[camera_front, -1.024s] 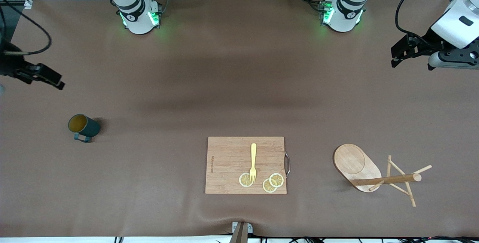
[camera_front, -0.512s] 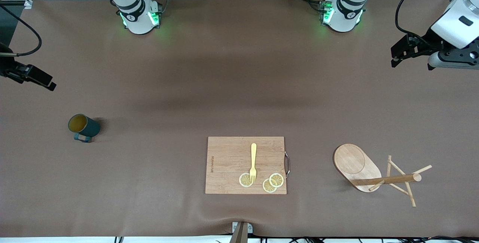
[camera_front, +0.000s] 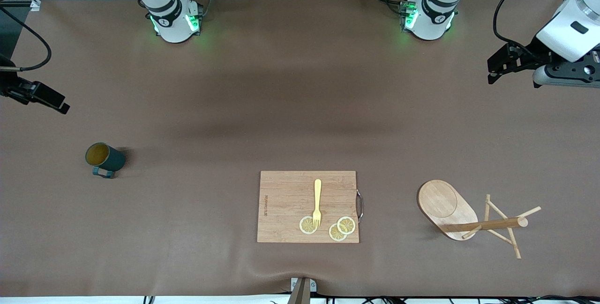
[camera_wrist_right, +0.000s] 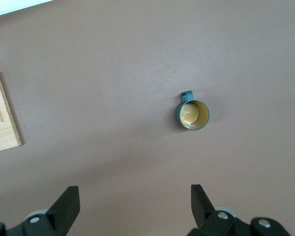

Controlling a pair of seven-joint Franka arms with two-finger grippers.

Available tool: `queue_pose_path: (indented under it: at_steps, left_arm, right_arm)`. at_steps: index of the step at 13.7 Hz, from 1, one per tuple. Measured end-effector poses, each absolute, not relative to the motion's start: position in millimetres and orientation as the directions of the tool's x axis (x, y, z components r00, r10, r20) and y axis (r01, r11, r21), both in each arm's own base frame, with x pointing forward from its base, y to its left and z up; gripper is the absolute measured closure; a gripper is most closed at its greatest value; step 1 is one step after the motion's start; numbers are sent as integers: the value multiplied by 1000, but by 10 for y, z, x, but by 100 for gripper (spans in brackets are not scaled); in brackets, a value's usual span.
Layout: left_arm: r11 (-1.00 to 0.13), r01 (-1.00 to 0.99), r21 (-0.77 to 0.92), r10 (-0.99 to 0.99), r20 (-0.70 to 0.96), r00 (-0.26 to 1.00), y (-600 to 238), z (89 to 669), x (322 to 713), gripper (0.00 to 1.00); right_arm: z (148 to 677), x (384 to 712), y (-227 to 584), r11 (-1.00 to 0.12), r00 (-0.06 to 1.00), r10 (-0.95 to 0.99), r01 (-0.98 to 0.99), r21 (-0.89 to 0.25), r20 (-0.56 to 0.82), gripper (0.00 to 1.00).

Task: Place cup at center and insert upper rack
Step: 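Reach the right gripper toward the teal mug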

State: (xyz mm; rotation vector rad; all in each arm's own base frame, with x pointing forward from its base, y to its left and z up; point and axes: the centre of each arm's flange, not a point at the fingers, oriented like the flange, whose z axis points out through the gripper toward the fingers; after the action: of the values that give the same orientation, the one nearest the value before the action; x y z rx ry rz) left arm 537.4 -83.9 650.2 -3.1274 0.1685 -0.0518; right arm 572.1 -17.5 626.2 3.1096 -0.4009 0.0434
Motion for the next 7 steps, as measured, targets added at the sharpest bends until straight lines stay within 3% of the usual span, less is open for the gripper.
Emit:
queue_pose_path:
  at_steps: [7]
  left_arm:
    - [-993, -115, -11, -115, 17, 993, -886, 6416, 5413, 0]
  right_arm:
    - [5943, 5854, -256, -964, 963, -267, -266, 16, -30, 0]
